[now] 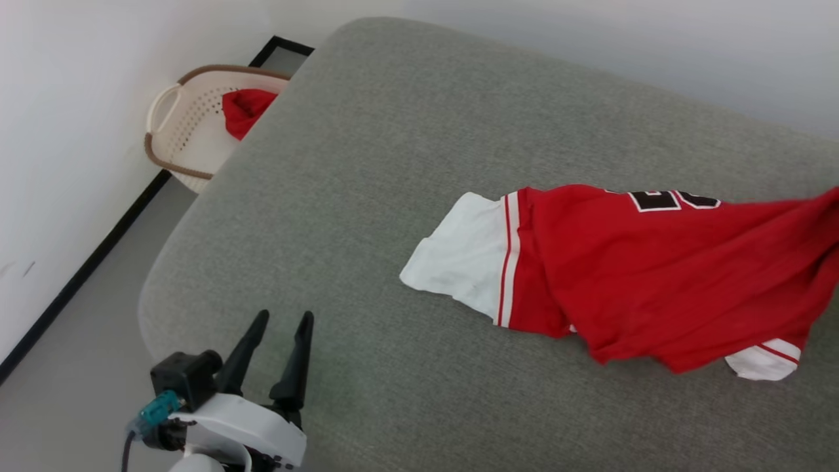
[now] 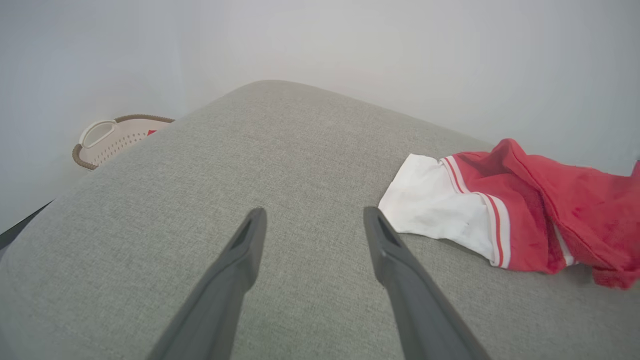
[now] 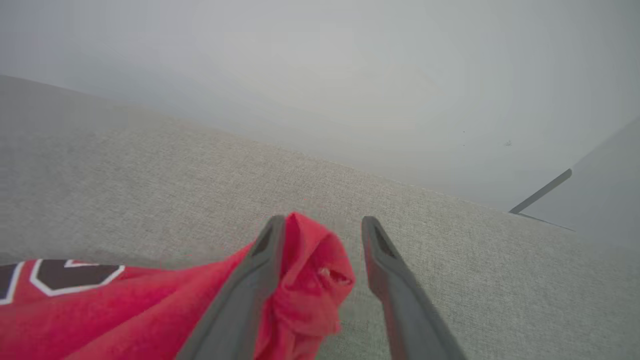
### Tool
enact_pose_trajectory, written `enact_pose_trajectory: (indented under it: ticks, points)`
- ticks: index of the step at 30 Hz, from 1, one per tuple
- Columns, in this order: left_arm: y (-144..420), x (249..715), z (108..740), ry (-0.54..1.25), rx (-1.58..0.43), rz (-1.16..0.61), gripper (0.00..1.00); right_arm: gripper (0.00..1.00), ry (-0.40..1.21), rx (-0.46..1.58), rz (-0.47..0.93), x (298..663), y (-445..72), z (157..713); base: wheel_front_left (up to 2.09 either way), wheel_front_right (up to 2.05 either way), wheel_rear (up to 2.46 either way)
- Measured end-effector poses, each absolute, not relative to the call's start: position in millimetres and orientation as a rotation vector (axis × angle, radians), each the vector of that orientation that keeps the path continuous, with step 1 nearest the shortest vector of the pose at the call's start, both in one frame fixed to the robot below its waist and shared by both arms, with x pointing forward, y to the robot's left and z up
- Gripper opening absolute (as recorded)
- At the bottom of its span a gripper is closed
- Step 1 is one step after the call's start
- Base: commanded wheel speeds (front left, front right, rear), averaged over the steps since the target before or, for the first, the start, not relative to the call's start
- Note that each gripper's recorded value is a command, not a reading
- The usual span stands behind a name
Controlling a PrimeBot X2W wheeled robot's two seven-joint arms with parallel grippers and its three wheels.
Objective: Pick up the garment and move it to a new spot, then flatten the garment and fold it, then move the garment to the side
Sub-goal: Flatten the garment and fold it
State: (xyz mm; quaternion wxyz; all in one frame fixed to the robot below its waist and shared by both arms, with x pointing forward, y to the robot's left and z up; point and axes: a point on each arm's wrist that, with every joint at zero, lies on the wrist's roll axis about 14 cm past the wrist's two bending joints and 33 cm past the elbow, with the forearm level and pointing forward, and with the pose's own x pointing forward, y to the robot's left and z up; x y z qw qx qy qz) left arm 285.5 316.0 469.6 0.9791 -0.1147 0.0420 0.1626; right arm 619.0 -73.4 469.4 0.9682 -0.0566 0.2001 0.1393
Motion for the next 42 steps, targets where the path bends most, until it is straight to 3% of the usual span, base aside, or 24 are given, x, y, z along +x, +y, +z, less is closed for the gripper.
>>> enact_pose_trajectory:
  ticks: [12,22,29,42]
  points:
    - [317,294,472,0.066,-0.214,0.302,1.0,1.0,0.242,-0.109,0.358,608,-58,513,0.0,0.0,0.0]
    - [306,307,483,0.028,-0.191,0.228,1.0,1.0,0.177,-0.061,0.446,539,-68,516,0.0,0.0,0.0]
    - [289,326,498,-0.005,-0.166,0.141,1.0,1.0,0.096,-0.026,0.422,501,-89,526,0.0,0.0,0.0]
    - [228,391,541,0.007,-0.2,-0.108,1.0,1.0,-0.025,0.009,0.217,433,-152,537,0.0,0.0,0.0]
